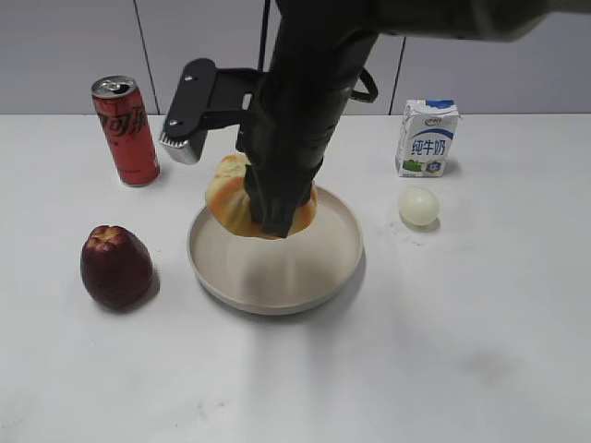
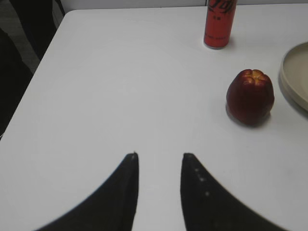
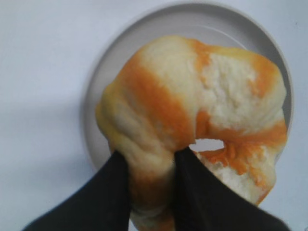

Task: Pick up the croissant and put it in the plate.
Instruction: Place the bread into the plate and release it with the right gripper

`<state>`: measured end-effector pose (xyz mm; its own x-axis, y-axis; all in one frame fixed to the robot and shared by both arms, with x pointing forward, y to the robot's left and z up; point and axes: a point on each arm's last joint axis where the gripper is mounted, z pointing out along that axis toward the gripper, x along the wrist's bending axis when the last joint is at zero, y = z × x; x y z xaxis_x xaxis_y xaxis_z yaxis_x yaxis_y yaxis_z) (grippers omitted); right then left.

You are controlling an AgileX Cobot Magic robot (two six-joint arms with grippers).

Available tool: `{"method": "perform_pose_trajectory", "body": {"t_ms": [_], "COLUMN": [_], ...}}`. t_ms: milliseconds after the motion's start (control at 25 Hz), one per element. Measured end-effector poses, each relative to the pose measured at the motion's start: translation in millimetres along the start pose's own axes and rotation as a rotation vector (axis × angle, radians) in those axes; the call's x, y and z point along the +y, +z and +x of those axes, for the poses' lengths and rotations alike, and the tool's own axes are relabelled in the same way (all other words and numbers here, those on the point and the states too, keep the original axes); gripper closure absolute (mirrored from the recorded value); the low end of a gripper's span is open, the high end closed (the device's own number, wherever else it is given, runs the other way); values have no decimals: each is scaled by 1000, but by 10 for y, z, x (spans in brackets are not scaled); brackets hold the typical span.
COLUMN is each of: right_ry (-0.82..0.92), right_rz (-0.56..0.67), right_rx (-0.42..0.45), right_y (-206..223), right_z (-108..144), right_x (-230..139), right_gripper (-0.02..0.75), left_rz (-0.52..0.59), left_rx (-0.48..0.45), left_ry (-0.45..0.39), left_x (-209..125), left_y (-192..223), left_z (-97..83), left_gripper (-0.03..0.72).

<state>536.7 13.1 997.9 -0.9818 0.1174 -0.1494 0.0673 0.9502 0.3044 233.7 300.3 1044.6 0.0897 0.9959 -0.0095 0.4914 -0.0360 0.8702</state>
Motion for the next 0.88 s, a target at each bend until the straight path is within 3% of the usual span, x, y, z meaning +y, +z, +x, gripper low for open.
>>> {"method": "perform_pose_trajectory", "body": {"t_ms": [120,280,360,480,520,680,880], "right_ry": [41,44,47,48,48,80,244], "right_rz": [66,131,145,144,146,150,116], "right_rx": [28,71,83,82,82,65,-90], "right_y": [374,723,780,777,774,608,-3], "right_z": [-191,-202,-192,-197,-198,-207,-385], "right_x": [-77,-139,-158,-152,-152,-137,-172], "right_gripper": [577,580,475,195,145,147,164], "left_rz": [0,0,0,0,0,0,0], "left_rx": [0,0,0,0,0,0,0], "left_ry": [0,0,0,0,0,0,0], "left_x": [0,0,0,0,0,0,0], "left_y": [0,0,0,0,0,0,0], "left_z": [0,0,0,0,0,0,0], "left_gripper": [453,453,453,453,453,453,453]}}
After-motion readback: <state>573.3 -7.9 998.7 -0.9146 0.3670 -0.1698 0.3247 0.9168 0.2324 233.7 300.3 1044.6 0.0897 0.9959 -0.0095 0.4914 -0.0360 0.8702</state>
